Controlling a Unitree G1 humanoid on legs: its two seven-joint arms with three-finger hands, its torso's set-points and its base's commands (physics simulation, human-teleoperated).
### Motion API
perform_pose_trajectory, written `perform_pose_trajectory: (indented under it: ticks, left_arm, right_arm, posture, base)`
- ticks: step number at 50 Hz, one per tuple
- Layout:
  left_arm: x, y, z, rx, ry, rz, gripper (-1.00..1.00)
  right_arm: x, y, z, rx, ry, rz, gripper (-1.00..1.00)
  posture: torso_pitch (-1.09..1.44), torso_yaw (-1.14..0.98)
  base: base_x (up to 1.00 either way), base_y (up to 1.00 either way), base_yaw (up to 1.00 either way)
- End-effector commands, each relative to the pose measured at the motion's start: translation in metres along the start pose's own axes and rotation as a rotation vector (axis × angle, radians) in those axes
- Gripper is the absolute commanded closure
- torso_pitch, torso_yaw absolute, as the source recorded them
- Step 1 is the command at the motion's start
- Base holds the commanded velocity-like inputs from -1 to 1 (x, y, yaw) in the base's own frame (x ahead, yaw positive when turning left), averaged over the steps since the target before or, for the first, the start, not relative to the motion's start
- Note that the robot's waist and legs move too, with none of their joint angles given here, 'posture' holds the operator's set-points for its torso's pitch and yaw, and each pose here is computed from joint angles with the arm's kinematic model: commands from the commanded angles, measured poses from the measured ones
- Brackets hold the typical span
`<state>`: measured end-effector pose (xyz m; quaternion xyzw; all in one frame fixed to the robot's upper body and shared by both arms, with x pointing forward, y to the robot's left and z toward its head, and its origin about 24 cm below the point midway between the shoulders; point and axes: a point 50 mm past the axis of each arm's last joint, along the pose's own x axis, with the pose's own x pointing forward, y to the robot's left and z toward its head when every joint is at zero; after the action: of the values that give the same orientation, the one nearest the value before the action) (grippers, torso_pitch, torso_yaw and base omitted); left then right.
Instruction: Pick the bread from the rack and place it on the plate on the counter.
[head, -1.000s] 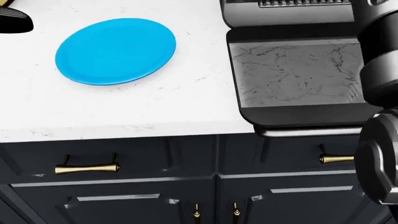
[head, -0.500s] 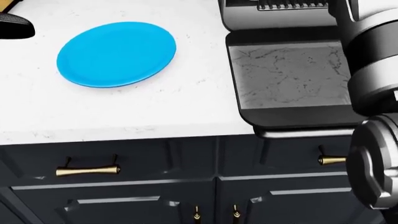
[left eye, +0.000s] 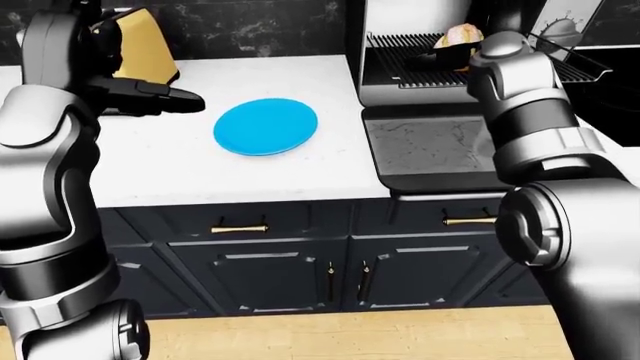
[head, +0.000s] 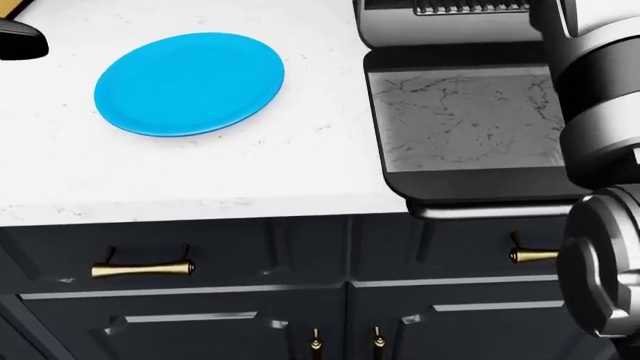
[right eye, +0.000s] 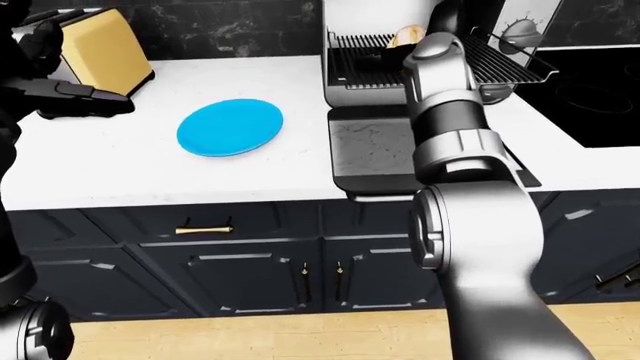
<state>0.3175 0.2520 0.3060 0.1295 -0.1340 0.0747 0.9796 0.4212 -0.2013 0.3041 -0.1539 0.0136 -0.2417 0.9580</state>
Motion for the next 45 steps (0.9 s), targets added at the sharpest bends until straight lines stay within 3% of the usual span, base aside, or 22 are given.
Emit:
perform_pose_trajectory:
  ticks: [1,2,9,14,19,21,30,34,45]
  left_arm:
    - [-0.003,0.006,0.020,0.011,-0.091,0.026,-1.00]
    - [-0.003,0.006,0.020,0.010,-0.091,0.027,-1.00]
    - [-0.003,0.006,0.019,0.009,-0.091,0.028,-1.00]
    - [-0.003,0.007,0.018,0.010,-0.091,0.032,-1.00]
    - [-0.001,0.005,0.019,0.011,-0.093,0.030,-1.00]
    - [-0.001,0.005,0.019,0.011,-0.094,0.030,-1.00]
    - [-0.003,0.008,0.023,0.010,-0.099,0.032,-1.00]
    - [-0.004,0.009,0.021,0.007,-0.095,0.034,-1.00]
    - [-0.005,0.010,0.018,0.006,-0.092,0.041,-1.00]
  right_arm:
    - [-0.002,-0.007,0.018,0.026,-0.052,-0.015,-1.00]
    - [-0.002,-0.007,0.018,0.026,-0.051,-0.015,-1.00]
    - [-0.001,-0.008,0.014,0.026,-0.030,-0.015,-0.38]
    - [-0.001,-0.008,0.014,0.021,-0.028,-0.019,-0.29]
    - [-0.001,-0.009,0.014,0.016,-0.026,-0.020,-0.09]
    - [-0.001,-0.009,0.014,0.016,-0.024,-0.017,0.08]
    - [-0.002,-0.012,0.017,0.014,-0.024,-0.012,0.40]
    - [-0.003,-0.014,0.024,0.015,-0.043,-0.017,0.98]
    - [-0.011,-0.018,0.046,0.020,-0.104,-0.004,1.00]
  posture:
    - [0.00,0.00]
    - [0.00,0.00]
    - [0.00,0.00]
    - [0.00,0.00]
    - [0.00,0.00]
    - [0.00,0.00]
    - [0.00,0.00]
    - [0.00,0.00]
    - [0.00,0.00]
  base:
    - [0.00,0.00,0.00]
    - [0.00,0.00,0.00]
    - [0.00,0.00,0.00]
    - [0.00,0.00,0.00]
    - [0.00,0.00,0.00]
    - [0.00,0.00,0.00]
    - [0.00,0.00,0.00]
    - [0.00,0.00,0.00]
    - [0.00,0.00,0.00]
